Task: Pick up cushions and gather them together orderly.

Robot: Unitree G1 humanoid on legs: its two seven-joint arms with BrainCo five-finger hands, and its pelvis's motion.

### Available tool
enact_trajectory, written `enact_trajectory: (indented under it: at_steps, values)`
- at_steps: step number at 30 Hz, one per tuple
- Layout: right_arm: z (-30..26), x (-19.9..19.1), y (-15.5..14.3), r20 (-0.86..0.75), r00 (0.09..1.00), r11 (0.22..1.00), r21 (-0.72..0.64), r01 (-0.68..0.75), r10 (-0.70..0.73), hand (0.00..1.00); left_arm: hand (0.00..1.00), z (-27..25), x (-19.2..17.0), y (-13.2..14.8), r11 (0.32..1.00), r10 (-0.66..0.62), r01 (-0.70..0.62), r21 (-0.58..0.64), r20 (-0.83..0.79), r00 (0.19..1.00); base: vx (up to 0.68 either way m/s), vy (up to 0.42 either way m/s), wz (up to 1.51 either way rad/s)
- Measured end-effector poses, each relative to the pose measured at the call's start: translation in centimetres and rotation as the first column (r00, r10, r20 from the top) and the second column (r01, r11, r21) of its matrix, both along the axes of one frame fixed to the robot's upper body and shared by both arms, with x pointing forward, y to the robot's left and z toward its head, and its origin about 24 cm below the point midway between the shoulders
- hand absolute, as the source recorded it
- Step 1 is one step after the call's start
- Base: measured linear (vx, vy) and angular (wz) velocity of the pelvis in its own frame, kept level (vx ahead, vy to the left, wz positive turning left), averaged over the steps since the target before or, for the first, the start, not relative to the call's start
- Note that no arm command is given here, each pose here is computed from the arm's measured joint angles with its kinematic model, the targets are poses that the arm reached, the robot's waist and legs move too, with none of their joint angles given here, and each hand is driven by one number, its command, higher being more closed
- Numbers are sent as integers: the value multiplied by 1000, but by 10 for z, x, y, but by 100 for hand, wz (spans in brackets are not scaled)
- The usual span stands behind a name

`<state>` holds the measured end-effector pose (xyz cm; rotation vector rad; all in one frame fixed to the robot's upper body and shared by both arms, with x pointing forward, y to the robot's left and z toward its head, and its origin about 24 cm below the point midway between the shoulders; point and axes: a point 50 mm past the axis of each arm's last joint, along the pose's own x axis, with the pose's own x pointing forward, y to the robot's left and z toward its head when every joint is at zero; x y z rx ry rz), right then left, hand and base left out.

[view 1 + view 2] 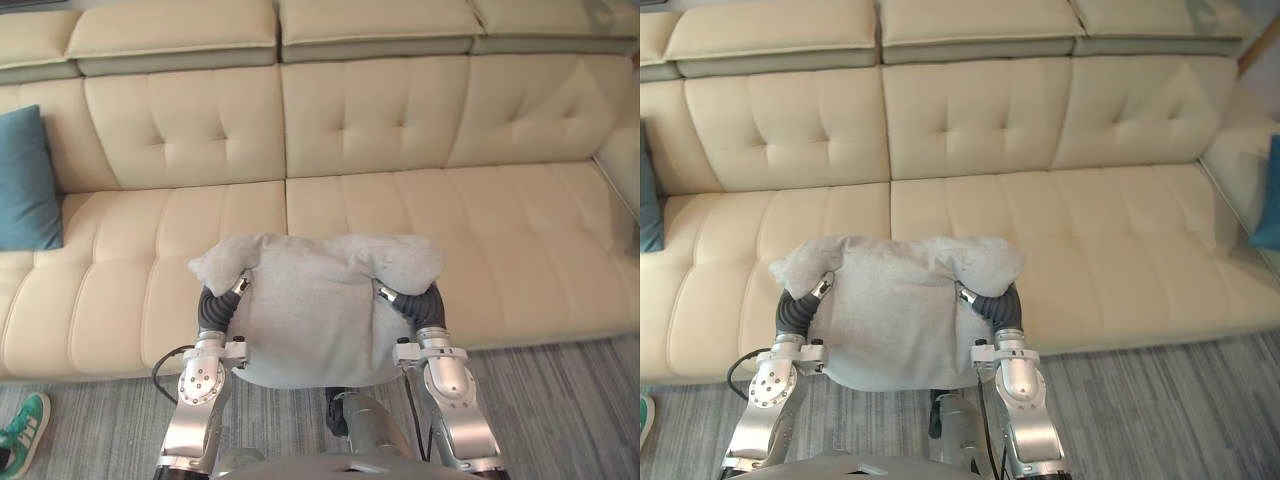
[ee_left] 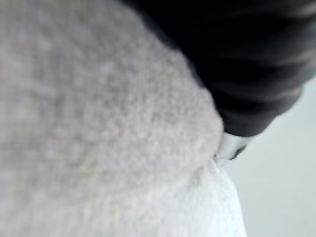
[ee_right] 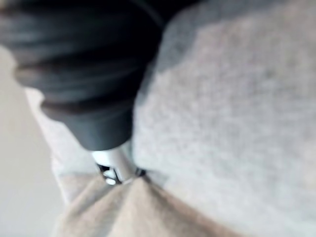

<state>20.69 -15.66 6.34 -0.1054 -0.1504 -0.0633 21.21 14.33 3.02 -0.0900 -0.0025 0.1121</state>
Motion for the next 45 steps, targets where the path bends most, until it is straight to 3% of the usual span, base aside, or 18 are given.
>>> enact_trajectory:
  at_steps: [8, 27, 37, 45]
  values:
    - [16, -14, -2, 57, 998, 1000, -16, -4, 5, 100, 100, 6, -9, -4, 999, 6, -5, -36, 24, 1000, 105, 21, 11]
    - [-6, -10, 2, -39, 999, 1000, 13, -7, 8, 100, 100, -8, -16, 1, 999, -26, 27, 21, -42, 999, 26, 71, -24]
    - [75, 67, 32, 315, 949, 999, 29, -28, 18, 100, 100, 72, 58, 9, 982, 158, -181, 51, 296, 942, -89, -24, 4]
    - [168, 105, 47, 574, 813, 993, 109, 44, -99, 100, 100, 181, 107, 11, 954, 238, -301, 2, 606, 759, -126, -48, 21]
